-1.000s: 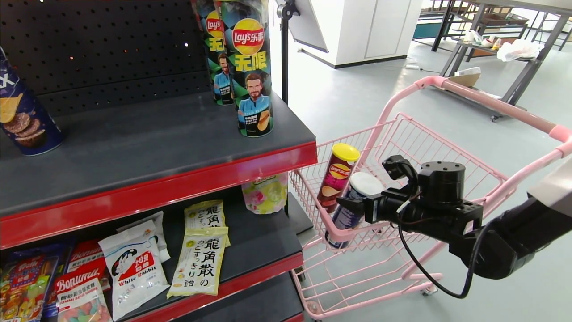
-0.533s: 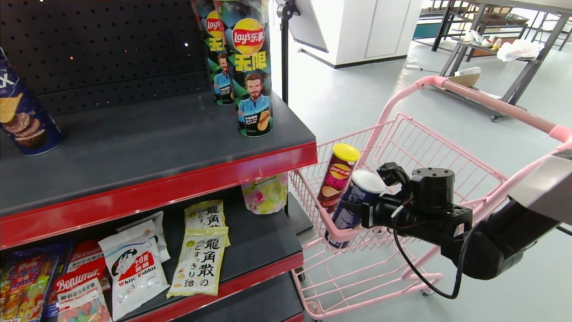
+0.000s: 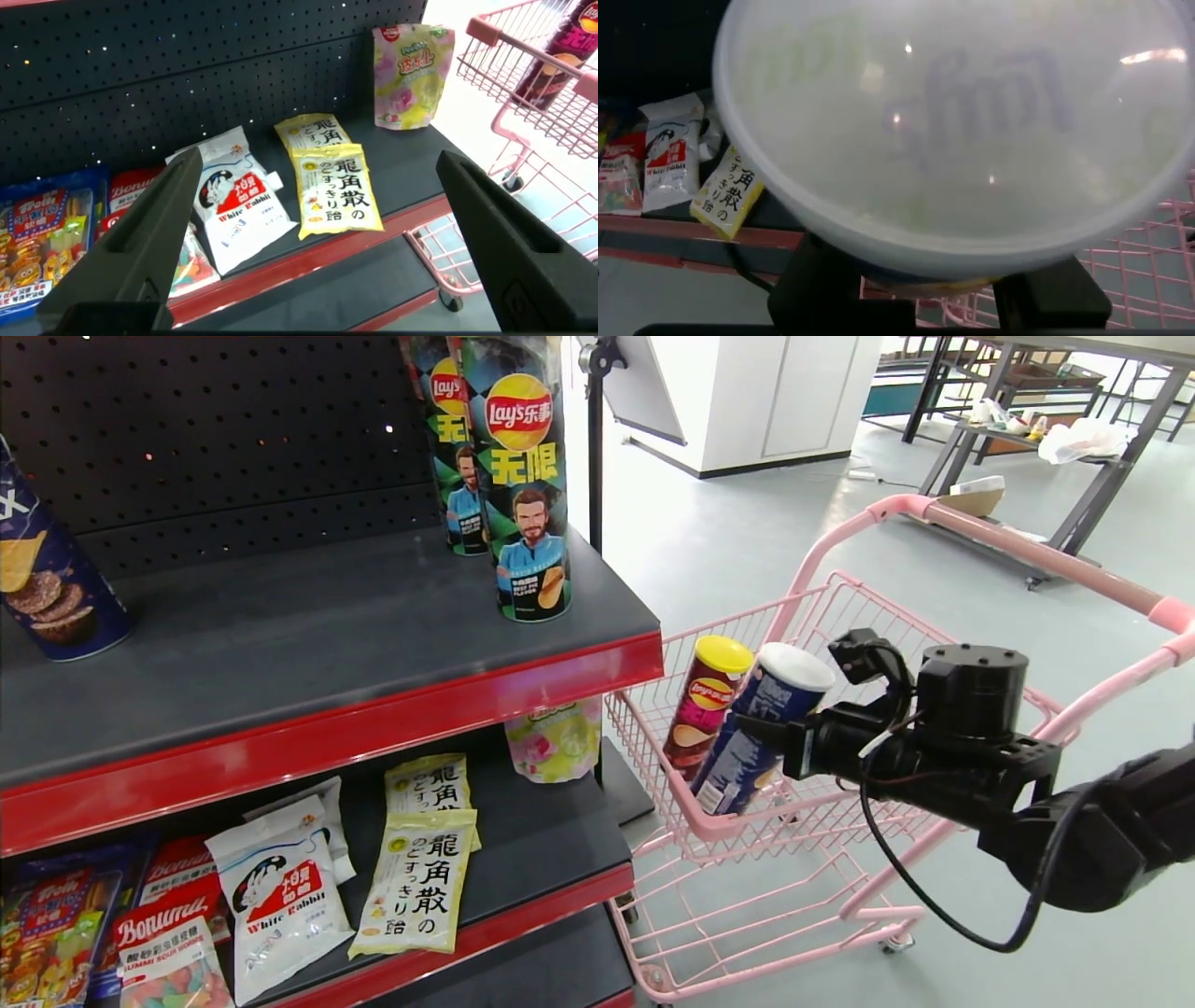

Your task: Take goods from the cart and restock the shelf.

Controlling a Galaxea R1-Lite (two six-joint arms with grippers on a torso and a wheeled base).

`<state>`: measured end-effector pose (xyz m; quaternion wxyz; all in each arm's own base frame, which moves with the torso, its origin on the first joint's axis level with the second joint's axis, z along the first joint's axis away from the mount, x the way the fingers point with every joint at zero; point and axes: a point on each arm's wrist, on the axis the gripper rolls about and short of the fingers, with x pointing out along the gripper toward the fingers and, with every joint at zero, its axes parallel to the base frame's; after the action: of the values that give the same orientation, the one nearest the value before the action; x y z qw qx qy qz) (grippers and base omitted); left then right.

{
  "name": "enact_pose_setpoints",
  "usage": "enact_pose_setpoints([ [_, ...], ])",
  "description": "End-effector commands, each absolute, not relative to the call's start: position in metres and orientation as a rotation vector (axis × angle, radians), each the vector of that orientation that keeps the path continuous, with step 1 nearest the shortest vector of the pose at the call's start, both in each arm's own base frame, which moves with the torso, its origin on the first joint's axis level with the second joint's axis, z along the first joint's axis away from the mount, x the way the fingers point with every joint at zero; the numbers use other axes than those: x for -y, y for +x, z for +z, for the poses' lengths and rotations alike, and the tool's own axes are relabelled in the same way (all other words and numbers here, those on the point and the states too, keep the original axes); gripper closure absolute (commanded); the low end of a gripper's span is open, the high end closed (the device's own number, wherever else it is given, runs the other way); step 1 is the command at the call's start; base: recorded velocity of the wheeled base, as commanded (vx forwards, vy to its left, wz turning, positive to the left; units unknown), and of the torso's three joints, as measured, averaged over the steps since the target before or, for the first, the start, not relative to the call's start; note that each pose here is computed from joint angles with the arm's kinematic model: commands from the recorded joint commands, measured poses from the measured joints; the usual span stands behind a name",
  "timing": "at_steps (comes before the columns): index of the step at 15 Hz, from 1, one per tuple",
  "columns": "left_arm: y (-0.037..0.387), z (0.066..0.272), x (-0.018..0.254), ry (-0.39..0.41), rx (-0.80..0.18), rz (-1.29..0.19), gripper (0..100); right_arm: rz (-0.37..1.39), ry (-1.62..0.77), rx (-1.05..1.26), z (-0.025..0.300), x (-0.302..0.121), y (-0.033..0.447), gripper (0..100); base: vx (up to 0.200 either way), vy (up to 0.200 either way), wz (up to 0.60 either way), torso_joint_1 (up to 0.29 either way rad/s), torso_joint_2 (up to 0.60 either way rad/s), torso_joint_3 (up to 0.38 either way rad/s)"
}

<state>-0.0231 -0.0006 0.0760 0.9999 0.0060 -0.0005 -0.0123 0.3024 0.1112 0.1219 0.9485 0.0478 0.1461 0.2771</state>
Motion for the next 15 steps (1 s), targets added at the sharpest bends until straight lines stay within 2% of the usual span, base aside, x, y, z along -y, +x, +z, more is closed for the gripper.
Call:
enact_pose_setpoints([
  [1, -0.023, 0.076, 0.001, 0.012, -0.001, -0.025, 0, 0.534, 0.100, -0.143, 0.188, -0.089, 0.280, 100, 0.000, 0.000, 0.00, 0.000, 0.00, 0.000],
  [5, -0.023, 0.076, 0.001, 0.009, -0.001, -0.025, 0, 0.502, 0.070, -0.107, 0.278, -0.068, 0.237, 100, 0.000, 0.000, 0.00, 0.000, 0.00, 0.000],
  [6, -0.023, 0.076, 0.001, 0.009, -0.001, -0.025, 0, 0.499, 0.070, -0.141, 0.289, -0.064, 0.222, 100, 0.000, 0.000, 0.00, 0.000, 0.00, 0.000],
  [7, -0.023, 0.076, 0.001, 0.009, 0.000, -0.025, 0, 0.489, 0.062, -0.205, 0.300, -0.055, 0.186, 100, 0.000, 0.000, 0.00, 0.000, 0.00, 0.000],
  [10, -0.023, 0.076, 0.001, 0.011, -0.001, -0.025, 0, 0.383, -0.068, -0.318, 0.282, -0.035, 0.121, 100, 0.000, 0.000, 0.00, 0.000, 0.00, 0.000],
  [13, -0.023, 0.076, 0.001, 0.014, 0.000, -0.025, 0, 0.321, -0.068, -0.339, 0.253, -0.023, 0.091, 100, 0.000, 0.000, 0.00, 0.000, 0.00, 0.000],
  [15, -0.023, 0.076, 0.001, 0.009, 0.000, -0.025, 0, 0.293, -0.066, -0.341, 0.248, -0.020, 0.086, 100, 0.000, 0.000, 0.00, 0.000, 0.00, 0.000],
])
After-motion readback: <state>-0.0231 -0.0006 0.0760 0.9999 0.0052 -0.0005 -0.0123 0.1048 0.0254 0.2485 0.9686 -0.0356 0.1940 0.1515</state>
